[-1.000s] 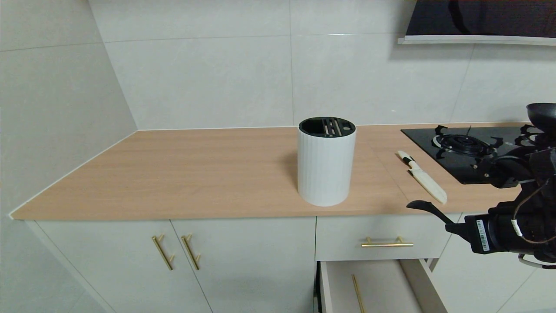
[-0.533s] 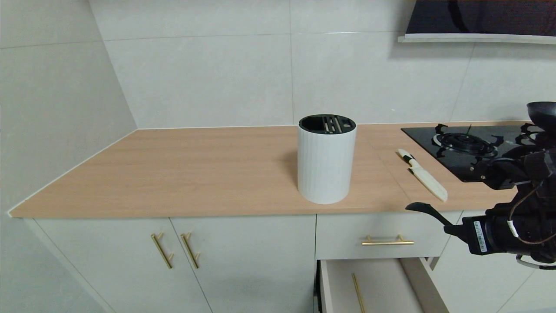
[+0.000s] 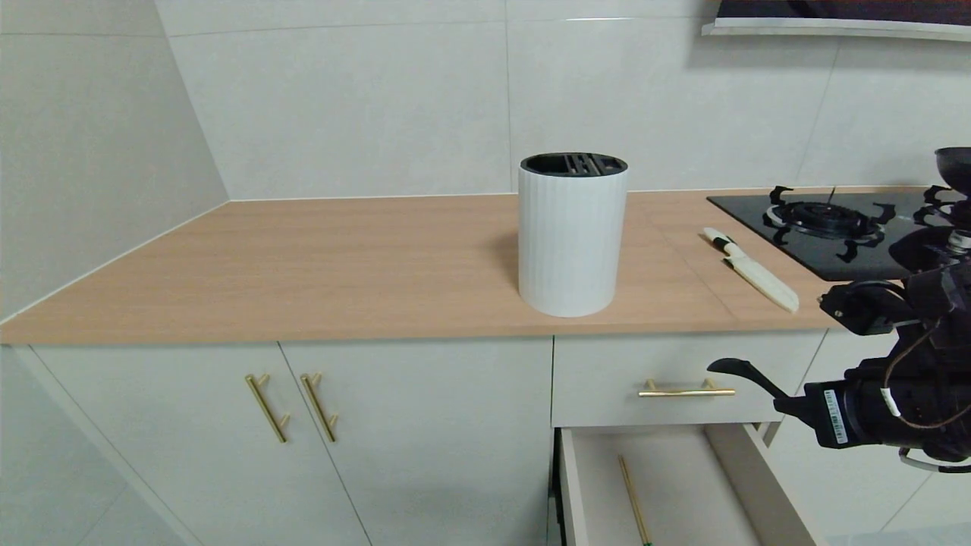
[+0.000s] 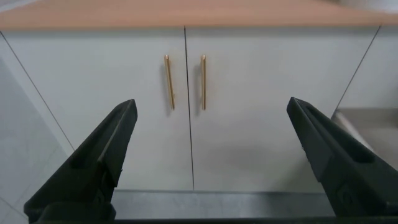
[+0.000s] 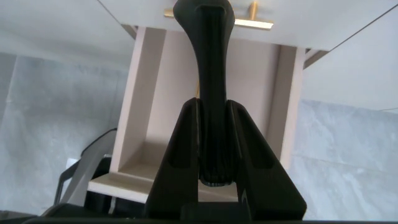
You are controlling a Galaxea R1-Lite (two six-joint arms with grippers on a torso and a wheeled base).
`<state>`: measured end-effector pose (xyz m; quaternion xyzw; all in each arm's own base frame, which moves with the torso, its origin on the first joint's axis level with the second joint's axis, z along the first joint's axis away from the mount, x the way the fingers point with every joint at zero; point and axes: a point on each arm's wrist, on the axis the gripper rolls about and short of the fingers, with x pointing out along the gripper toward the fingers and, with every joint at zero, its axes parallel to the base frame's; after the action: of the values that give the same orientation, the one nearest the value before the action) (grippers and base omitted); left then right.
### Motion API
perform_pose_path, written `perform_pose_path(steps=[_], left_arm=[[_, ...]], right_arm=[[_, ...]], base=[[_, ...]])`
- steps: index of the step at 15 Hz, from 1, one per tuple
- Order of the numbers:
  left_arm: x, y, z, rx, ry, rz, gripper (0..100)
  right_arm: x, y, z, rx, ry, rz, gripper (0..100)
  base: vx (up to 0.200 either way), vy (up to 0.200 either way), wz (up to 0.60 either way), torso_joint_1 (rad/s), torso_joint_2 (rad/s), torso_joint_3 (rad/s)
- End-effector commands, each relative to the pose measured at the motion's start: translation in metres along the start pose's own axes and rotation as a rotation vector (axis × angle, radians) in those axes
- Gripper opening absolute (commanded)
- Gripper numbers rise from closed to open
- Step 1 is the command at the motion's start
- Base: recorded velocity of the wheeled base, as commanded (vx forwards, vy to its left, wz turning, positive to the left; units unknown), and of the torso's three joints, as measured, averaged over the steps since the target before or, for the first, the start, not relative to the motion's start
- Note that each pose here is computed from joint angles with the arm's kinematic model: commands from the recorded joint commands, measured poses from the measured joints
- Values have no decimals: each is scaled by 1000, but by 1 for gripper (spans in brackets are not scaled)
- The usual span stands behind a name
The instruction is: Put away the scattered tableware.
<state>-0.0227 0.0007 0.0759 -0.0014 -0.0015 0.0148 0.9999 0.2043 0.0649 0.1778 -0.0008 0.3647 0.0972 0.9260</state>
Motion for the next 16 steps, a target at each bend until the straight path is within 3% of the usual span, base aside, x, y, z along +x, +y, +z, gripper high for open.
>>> perform_pose_path(steps=[1,8,16], left_arm=[[0,0,0,0,0,1,100],[0,0,0,0,0,1,100],[0,0,0,0,0,0,100]], right_arm=[[1,1,-1,-4,6,4,0],[4,1,-2,-5,17,3,0],[4,1,-2,-10,20,2,0]], base=[[0,0,0,-76,207,110],[0,0,0,-23,61,36],[0,0,0,-160,430,262]])
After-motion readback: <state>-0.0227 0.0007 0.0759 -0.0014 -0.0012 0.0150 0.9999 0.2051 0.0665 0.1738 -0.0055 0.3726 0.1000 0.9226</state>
